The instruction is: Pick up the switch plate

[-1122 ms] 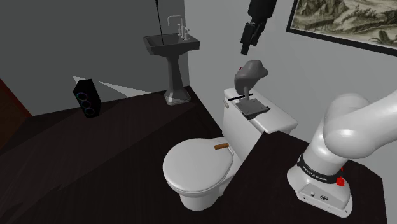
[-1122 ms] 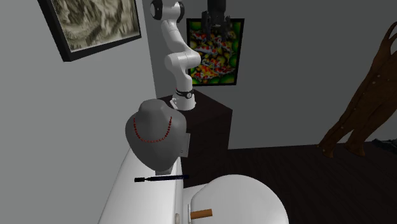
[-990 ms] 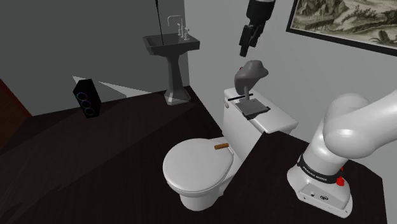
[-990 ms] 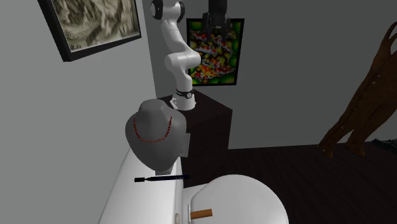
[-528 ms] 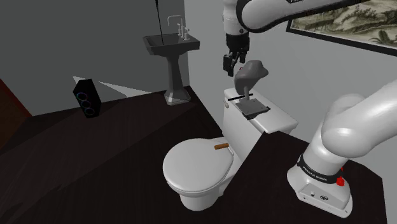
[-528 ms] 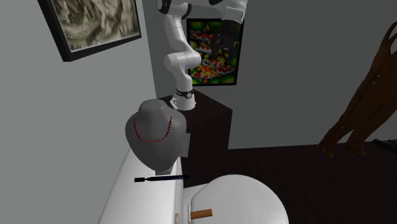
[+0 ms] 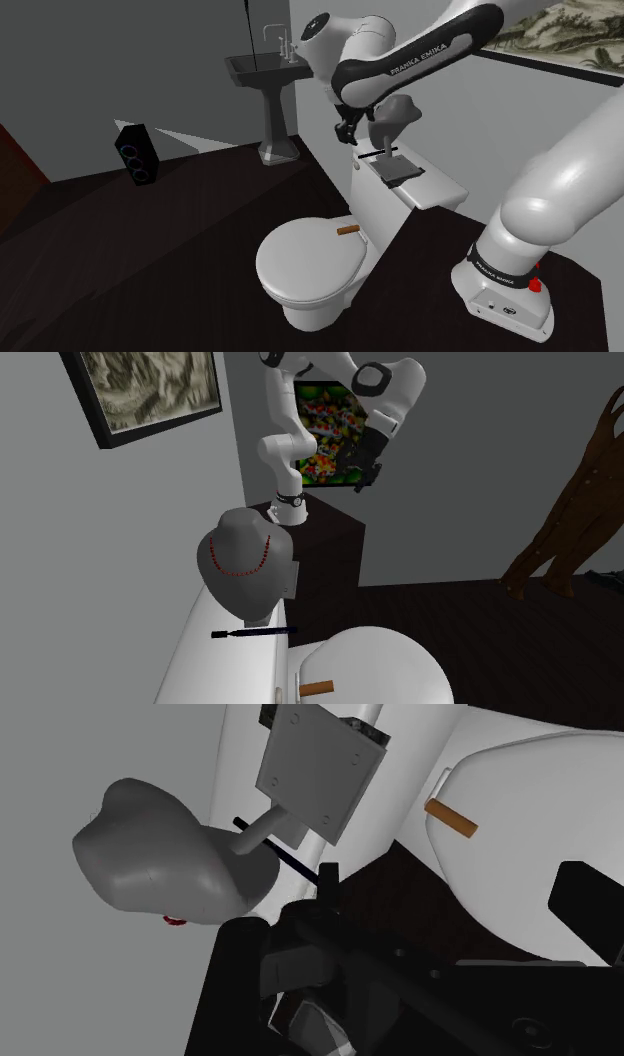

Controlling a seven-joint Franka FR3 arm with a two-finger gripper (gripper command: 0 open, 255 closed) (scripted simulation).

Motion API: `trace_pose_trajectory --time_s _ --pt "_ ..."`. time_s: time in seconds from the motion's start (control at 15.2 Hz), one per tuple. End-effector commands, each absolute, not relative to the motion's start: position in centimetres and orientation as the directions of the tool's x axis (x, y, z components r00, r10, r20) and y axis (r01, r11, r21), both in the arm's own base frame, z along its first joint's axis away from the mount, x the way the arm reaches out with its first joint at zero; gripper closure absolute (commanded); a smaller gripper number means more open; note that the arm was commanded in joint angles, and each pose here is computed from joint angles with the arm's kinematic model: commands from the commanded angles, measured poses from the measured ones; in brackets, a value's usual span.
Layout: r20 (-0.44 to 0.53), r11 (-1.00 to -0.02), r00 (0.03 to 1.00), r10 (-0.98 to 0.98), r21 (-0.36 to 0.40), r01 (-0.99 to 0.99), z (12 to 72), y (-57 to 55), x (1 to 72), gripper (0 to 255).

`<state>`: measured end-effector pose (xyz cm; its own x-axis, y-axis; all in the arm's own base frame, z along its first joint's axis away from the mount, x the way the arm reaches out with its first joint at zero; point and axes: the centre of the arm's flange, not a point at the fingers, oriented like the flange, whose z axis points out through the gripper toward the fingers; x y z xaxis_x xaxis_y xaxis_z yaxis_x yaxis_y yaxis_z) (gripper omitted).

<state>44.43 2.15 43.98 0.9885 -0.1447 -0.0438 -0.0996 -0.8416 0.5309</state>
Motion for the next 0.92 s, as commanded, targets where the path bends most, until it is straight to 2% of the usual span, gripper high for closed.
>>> trace_pose_trajectory --time_s 0.0,0.86 --pt "-0.062 -0.803 0.981 -0.182 0.585 -0.112 40.6 1.9 45.9 0" --pt "-0.129 -0.490 0.890 -0.437 0.864 -0.115 22.2 -5.5 51.2 0"
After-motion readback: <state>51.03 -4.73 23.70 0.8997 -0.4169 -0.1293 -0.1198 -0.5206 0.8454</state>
